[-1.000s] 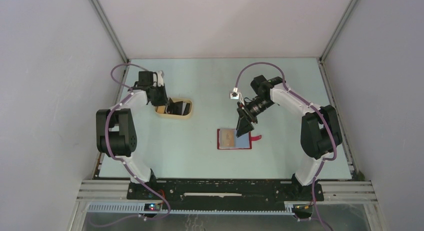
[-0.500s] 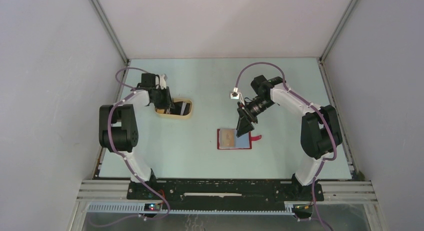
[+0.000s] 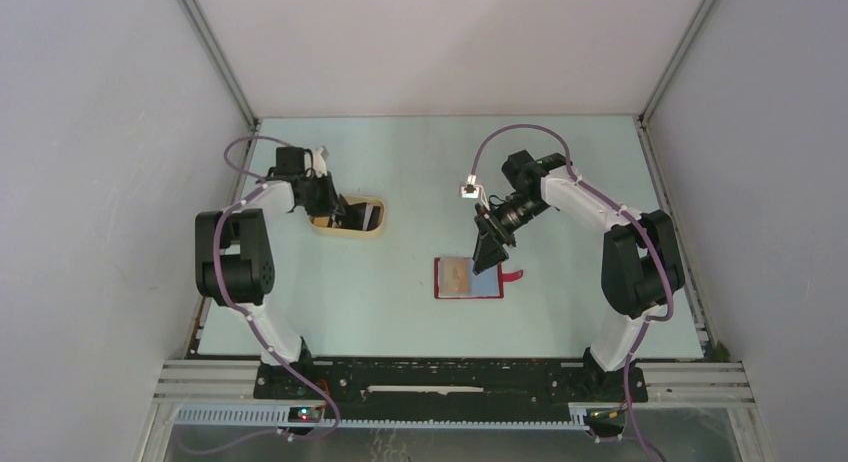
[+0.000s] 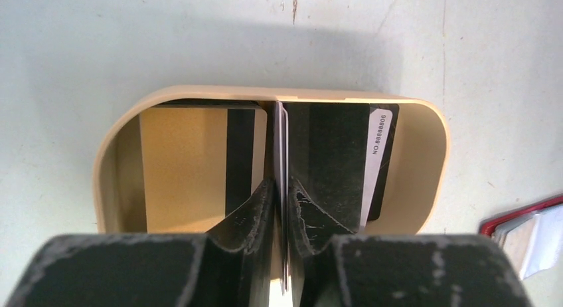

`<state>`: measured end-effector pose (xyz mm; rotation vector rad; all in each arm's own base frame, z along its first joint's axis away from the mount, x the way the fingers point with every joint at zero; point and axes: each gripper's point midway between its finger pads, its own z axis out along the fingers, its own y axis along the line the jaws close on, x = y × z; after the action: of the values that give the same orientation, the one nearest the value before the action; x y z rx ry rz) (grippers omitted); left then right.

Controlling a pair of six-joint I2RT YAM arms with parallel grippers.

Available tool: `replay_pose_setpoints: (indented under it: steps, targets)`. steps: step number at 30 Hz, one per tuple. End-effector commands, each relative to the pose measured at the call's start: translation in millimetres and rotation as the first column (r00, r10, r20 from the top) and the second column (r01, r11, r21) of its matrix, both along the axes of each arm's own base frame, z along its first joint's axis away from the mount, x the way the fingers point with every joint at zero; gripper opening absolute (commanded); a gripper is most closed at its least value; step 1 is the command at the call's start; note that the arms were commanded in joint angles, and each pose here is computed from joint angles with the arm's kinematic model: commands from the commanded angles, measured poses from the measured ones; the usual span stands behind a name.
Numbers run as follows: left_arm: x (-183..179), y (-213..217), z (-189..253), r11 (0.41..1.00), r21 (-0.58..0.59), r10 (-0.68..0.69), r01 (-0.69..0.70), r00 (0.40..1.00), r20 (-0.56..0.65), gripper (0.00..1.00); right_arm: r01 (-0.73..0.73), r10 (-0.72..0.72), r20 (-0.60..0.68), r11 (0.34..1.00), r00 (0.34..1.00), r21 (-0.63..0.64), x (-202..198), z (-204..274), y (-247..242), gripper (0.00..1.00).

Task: Put the credit cards into the card holder
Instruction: Pick up the credit card from the storage box.

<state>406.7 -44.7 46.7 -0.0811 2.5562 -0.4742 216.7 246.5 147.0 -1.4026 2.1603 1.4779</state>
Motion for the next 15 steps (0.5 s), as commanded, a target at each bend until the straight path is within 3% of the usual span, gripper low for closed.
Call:
replay_pose_setpoints:
  steps: [1, 8, 15]
  targets:
    - [6.2, 3.4, 26.3, 0.997, -0.07, 0.028, -0.021, 0.995, 0.1, 0.16, -0.011, 0.009, 0.046, 0.999, 0.999, 0.047, 5.6, 14.5, 3.1, 0.7]
    - [4.8, 4.2, 27.0, 0.991, -0.134, 0.037, -0.022, 0.993, 0.113, 0.12, -0.011, 0.009, 0.044, 0.999, 0.999, 0.049, 5.7, 14.2, 3.3, 0.7]
    - [3.8, 4.0, 26.7, 0.986, -0.163, 0.04, -0.02, 0.992, 0.119, 0.18, -0.012, 0.01, 0.039, 0.999, 0.999, 0.046, 5.5, 12.9, 3.7, 0.7]
